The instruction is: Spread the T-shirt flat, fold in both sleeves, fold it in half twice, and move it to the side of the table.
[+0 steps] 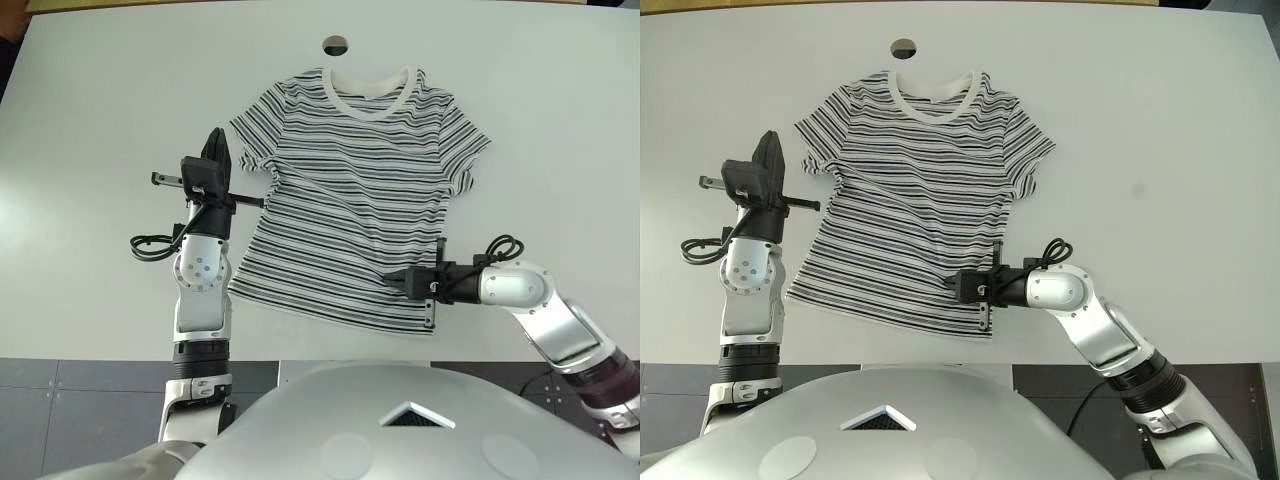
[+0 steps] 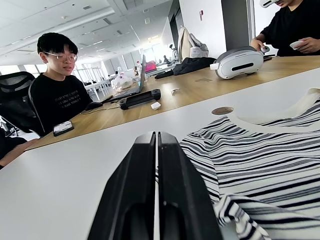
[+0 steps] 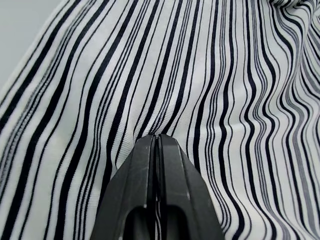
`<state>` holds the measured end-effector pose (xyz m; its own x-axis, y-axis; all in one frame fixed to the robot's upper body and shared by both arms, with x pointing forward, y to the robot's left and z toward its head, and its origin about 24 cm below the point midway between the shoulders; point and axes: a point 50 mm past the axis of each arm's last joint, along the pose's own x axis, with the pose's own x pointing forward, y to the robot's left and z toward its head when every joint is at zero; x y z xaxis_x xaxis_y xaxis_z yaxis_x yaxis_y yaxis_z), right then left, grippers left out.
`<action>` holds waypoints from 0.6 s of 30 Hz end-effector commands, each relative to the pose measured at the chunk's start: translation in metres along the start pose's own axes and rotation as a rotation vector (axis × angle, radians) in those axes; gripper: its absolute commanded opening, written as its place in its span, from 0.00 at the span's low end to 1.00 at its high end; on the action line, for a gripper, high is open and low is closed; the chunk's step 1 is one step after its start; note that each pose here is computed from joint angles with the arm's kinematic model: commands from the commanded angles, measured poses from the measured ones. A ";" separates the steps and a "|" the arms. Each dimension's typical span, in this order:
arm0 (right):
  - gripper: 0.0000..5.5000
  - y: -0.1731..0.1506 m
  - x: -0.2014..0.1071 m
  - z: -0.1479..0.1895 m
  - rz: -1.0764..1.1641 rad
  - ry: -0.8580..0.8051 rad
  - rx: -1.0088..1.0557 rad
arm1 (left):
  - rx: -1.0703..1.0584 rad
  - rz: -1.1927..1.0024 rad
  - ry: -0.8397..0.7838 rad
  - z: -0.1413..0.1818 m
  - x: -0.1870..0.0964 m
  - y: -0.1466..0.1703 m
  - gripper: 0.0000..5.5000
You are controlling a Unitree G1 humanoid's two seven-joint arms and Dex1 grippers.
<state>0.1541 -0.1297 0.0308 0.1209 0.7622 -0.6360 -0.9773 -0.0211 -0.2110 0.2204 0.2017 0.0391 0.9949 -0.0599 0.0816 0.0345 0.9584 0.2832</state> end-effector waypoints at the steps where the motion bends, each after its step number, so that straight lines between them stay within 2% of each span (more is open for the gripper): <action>1: 0.02 0.030 -0.014 -0.041 0.162 0.232 0.087 | 0.003 -0.003 0.003 0.001 0.001 0.000 0.02; 10: 0.02 0.044 -0.038 -0.042 0.208 0.248 0.109 | -0.016 -0.009 0.004 0.003 0.004 0.002 0.02; 18: 0.02 0.060 -0.040 -0.035 0.261 0.210 0.120 | -0.044 -0.002 0.020 0.003 0.006 0.005 0.02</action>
<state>0.1236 -0.1660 0.0417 0.0346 0.6968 -0.7164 -0.9848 -0.0983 -0.1432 0.2222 0.2048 0.0389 0.9972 -0.0512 0.0549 0.0364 0.9692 0.2436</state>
